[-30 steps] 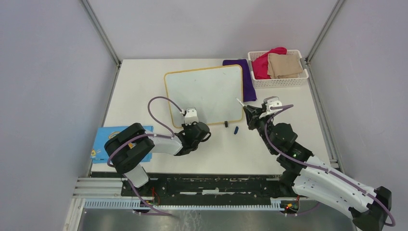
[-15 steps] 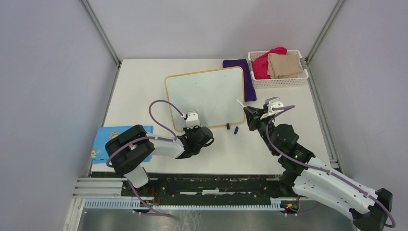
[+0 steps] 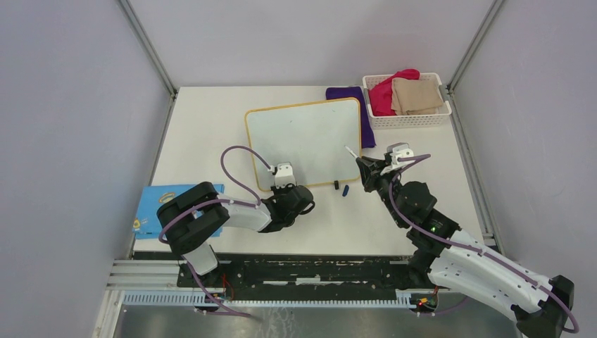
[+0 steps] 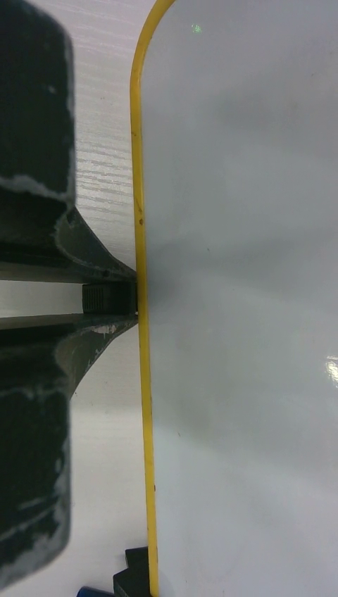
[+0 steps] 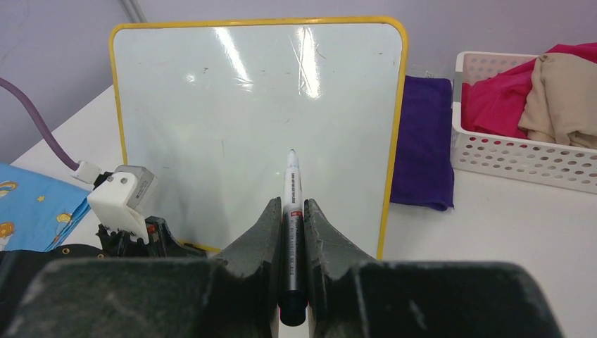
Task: Write a sentence on the whiteboard
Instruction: Move the whiteboard to the center of the board.
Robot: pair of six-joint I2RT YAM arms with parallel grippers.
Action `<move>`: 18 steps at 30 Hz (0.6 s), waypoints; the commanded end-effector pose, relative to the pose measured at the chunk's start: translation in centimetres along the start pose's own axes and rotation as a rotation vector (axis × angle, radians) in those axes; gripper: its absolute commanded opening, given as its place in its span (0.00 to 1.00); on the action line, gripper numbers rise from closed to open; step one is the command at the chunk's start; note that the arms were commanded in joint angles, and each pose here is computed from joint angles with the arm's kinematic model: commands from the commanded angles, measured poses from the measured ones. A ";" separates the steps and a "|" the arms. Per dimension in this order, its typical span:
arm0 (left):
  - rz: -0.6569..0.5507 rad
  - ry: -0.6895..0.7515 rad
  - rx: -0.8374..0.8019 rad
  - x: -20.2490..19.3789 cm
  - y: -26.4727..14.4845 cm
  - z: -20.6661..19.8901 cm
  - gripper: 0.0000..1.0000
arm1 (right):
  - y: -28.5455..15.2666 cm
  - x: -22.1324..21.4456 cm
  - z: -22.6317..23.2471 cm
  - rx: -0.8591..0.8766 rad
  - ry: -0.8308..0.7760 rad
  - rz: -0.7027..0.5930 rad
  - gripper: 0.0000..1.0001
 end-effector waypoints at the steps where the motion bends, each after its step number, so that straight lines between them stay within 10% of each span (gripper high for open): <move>1: 0.031 0.013 -0.076 -0.7 -0.4 -1.3 0.14 | 0.0 0.5 0.3 0.005 0.016 -0.020 0.00; 18: 0.017 -0.009 -0.072 0.1 -2.3 0.4 0.46 | 0.1 1.1 0.6 0.011 0.013 -0.023 0.00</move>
Point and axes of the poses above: each gripper's point midway between its finger pads, its own y axis out along the fingers, its own z axis along the line the jaws close on, x = y × z, the point moved 4 cm from there along -y, back along the fingers, and after that the axes turned 15 degrees about y, right-handed, at the moved point
